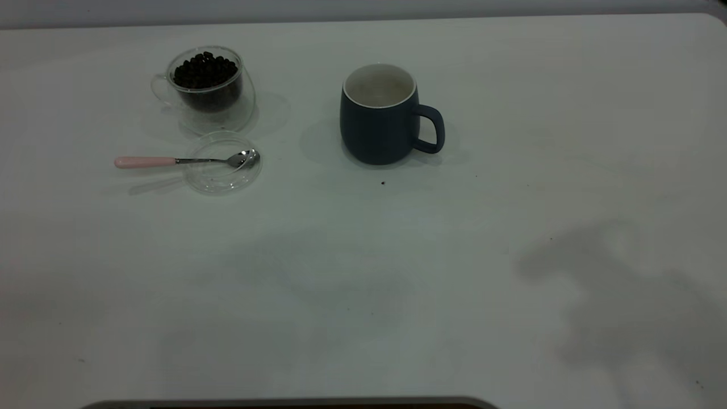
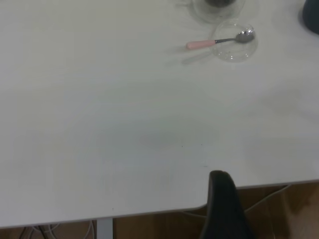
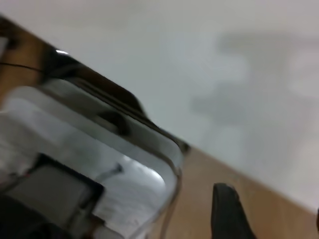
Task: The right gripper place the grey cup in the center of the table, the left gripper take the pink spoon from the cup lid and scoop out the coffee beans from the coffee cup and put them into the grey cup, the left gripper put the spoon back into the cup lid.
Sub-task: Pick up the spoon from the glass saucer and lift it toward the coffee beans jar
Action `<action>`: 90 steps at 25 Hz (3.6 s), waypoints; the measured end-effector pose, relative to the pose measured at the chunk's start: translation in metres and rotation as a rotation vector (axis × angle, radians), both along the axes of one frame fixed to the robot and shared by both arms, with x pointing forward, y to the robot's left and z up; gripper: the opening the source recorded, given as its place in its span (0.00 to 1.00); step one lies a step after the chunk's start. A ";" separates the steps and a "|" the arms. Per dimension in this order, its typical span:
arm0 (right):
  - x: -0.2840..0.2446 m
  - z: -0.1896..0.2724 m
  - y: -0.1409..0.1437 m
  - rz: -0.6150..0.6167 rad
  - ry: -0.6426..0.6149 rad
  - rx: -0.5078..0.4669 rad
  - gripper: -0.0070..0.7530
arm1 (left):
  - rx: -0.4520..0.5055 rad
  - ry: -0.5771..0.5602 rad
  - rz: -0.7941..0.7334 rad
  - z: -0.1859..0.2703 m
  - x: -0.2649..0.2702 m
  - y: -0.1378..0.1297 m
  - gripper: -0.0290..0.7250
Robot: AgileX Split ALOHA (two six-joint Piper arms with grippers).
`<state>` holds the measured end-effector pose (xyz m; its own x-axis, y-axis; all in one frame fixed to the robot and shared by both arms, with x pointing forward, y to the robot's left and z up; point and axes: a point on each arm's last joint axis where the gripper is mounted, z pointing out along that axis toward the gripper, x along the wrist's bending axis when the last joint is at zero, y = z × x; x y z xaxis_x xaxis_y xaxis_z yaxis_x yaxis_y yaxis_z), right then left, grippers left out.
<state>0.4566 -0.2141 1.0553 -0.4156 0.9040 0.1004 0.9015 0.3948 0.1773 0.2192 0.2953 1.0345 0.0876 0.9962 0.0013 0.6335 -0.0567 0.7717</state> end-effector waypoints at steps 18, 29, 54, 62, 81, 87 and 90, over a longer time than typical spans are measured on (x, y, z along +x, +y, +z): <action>-0.154 -0.027 -0.073 -0.288 -0.392 -0.005 0.61 | 0.001 0.000 -0.001 0.000 0.000 0.000 0.73; -0.223 -0.014 -0.094 -0.472 -0.837 0.126 0.61 | 0.001 0.000 -0.001 0.000 0.000 0.000 0.73; -0.224 -0.014 -0.094 -0.511 -0.842 0.105 0.61 | 0.001 -0.001 -0.001 0.000 0.000 0.000 0.73; -0.224 -0.014 -0.094 -0.511 -0.842 0.105 0.61 | -0.212 -0.156 0.103 0.016 0.015 -0.003 0.68; -0.224 -0.014 -0.094 -0.510 -0.842 0.104 0.61 | -0.151 0.325 0.570 0.001 0.263 0.056 0.61; -0.224 -0.014 -0.094 -0.510 -0.842 0.104 0.61 | -0.228 0.585 0.616 -0.075 0.312 0.094 0.61; -0.224 -0.014 -0.094 -0.510 -0.842 0.104 0.61 | -0.291 0.692 0.542 -0.111 0.329 0.105 0.61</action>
